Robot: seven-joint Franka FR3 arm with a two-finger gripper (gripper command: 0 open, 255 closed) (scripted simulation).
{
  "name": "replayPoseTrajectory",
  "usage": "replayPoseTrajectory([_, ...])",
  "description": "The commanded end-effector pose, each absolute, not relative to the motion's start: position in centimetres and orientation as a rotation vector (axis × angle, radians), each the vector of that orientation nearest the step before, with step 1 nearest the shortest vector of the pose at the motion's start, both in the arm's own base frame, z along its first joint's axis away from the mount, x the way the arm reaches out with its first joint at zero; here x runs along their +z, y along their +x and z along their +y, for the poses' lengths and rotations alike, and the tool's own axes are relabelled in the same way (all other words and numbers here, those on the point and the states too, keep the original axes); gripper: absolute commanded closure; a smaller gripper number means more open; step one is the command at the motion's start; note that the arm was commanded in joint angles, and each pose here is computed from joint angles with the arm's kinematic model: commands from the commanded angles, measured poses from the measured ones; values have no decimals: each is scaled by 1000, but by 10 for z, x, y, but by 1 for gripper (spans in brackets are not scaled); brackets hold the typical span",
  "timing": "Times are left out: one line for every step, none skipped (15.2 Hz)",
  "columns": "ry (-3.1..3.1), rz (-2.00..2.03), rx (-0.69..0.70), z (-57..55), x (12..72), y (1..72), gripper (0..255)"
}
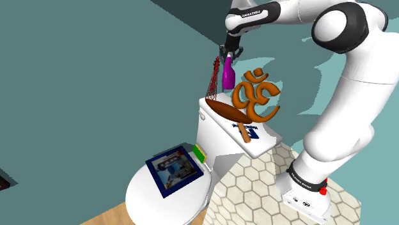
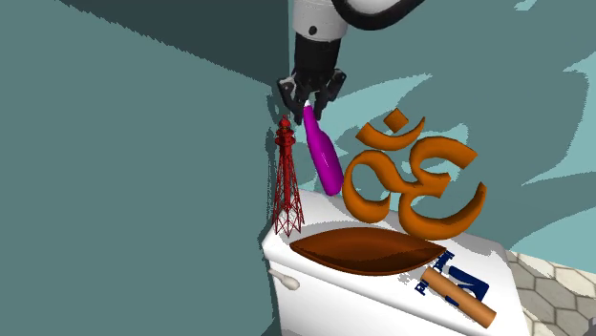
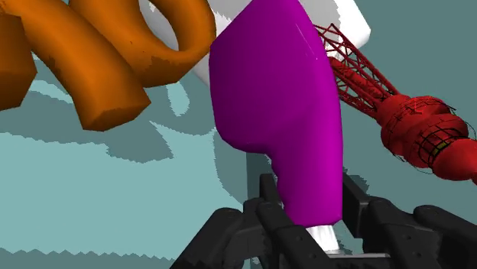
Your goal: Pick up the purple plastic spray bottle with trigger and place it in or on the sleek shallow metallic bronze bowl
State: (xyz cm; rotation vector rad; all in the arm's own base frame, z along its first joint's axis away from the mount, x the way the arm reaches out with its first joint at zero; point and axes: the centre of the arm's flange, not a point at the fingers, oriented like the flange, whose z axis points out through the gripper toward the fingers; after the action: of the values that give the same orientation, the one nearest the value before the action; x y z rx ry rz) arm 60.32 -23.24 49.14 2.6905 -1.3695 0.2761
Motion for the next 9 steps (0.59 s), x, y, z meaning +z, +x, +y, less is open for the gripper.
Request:
replayPoseTrajectory([2690, -1370, 273, -213, 494, 585, 255])
replayPoseTrajectory([2690, -1370, 273, -204, 496, 576, 255])
replayPoseTrajectory([2690, -1370, 273, -195, 498, 567, 255])
replayPoseTrajectory([2690, -1370, 273, -185, 500, 558, 255])
replayPoseTrajectory([2690, -1370, 273, -176, 502, 549, 255])
replayPoseTrajectory([2690, -1370, 273, -167, 504, 540, 255])
replayPoseTrajectory([2690, -1370, 273, -157, 506, 531, 255])
replayPoseTrajectory([2690, -1370, 273, -148, 508, 522, 255])
replayPoseTrajectory([2690, -1370, 273, -139, 510, 513, 255])
